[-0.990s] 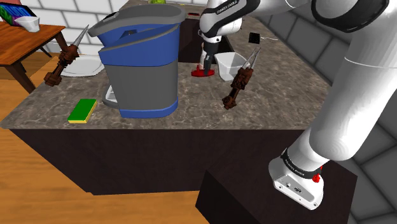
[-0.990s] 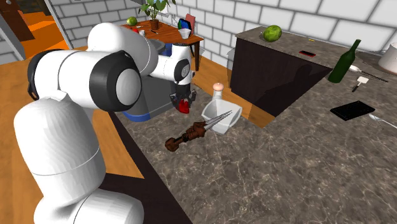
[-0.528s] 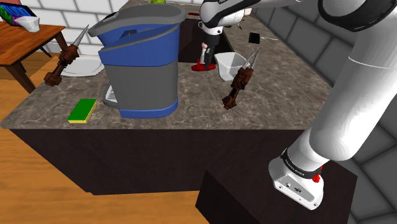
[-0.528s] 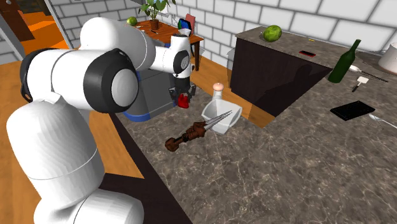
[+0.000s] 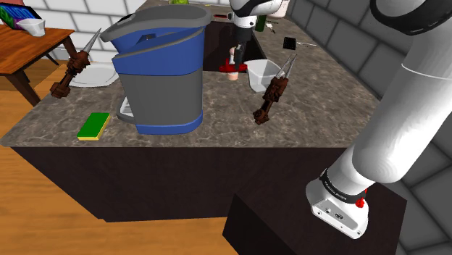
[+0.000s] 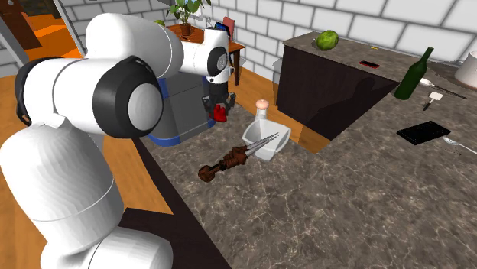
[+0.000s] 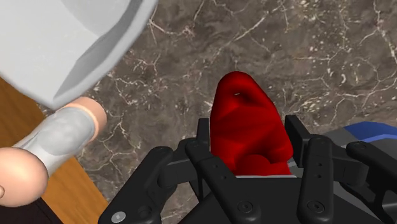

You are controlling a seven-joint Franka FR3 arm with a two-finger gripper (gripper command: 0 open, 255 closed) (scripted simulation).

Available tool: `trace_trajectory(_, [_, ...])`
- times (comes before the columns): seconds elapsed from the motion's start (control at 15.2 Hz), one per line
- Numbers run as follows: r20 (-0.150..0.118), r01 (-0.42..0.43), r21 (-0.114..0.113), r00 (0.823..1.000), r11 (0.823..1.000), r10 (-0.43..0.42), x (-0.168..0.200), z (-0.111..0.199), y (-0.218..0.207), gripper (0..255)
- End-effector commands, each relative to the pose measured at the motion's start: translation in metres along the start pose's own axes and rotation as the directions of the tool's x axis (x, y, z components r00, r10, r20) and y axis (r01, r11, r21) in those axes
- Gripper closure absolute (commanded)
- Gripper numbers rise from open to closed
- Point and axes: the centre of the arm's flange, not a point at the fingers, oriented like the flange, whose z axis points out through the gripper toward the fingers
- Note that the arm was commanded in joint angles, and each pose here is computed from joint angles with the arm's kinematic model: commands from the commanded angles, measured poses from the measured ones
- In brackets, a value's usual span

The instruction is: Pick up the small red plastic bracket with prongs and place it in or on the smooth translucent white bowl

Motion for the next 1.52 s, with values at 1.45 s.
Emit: trace_trajectory(1.45, [0.000, 0.000, 0.000, 1.000, 1.000, 0.000, -0.140, -0.013, 0.187, 255])
